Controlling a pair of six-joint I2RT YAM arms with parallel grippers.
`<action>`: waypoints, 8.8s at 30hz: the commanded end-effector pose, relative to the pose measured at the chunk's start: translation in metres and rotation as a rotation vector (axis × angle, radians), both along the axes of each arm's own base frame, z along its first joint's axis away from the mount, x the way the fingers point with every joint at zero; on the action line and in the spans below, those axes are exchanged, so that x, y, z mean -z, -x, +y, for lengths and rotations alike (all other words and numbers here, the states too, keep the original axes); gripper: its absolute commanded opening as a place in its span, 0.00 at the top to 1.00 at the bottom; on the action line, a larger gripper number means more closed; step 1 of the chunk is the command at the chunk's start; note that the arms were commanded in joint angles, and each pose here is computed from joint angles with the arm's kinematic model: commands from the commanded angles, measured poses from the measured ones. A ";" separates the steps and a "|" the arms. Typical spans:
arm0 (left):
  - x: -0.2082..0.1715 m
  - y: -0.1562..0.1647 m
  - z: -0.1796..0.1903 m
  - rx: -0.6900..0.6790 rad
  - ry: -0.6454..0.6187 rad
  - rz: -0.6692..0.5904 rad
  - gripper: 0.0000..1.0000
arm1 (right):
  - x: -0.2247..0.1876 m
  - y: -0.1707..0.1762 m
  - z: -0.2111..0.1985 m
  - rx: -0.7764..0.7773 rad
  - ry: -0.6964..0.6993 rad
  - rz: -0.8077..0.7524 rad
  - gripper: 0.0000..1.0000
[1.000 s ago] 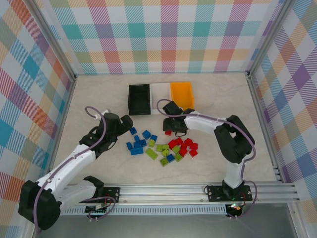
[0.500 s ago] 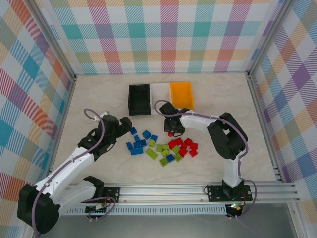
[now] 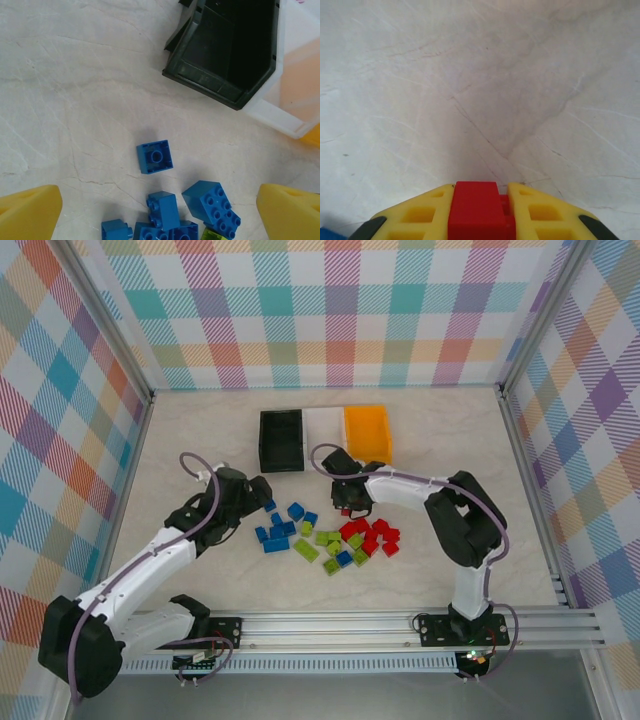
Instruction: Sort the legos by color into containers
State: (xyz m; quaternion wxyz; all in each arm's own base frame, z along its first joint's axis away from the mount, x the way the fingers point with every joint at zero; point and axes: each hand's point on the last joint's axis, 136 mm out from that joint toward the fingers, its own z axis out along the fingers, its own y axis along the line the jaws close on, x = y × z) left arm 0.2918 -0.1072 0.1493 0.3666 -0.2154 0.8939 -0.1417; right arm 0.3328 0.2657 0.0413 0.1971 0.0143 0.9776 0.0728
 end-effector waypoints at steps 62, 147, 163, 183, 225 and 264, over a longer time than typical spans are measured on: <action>0.123 0.047 -0.008 0.084 -0.233 0.462 0.59 | -0.101 -0.102 -0.072 0.053 -0.245 -0.221 0.45; 0.025 0.030 -0.057 0.199 -0.087 0.083 0.00 | -0.010 0.136 -0.062 -0.320 -0.049 0.128 0.40; 0.029 0.030 -0.054 0.195 -0.113 0.094 0.00 | 0.005 0.126 -0.058 -0.368 0.061 0.129 0.42; 0.025 0.029 -0.051 0.189 -0.126 0.091 0.00 | -0.049 0.115 -0.057 -0.353 0.003 -0.012 0.66; 0.045 0.042 -0.036 0.191 -0.213 0.176 0.00 | -0.144 -0.150 -0.052 -0.030 -0.120 -0.308 0.37; 0.134 -0.050 -0.014 -0.046 -0.264 0.353 0.47 | -0.133 -0.014 -0.060 -0.114 -0.175 -0.329 0.40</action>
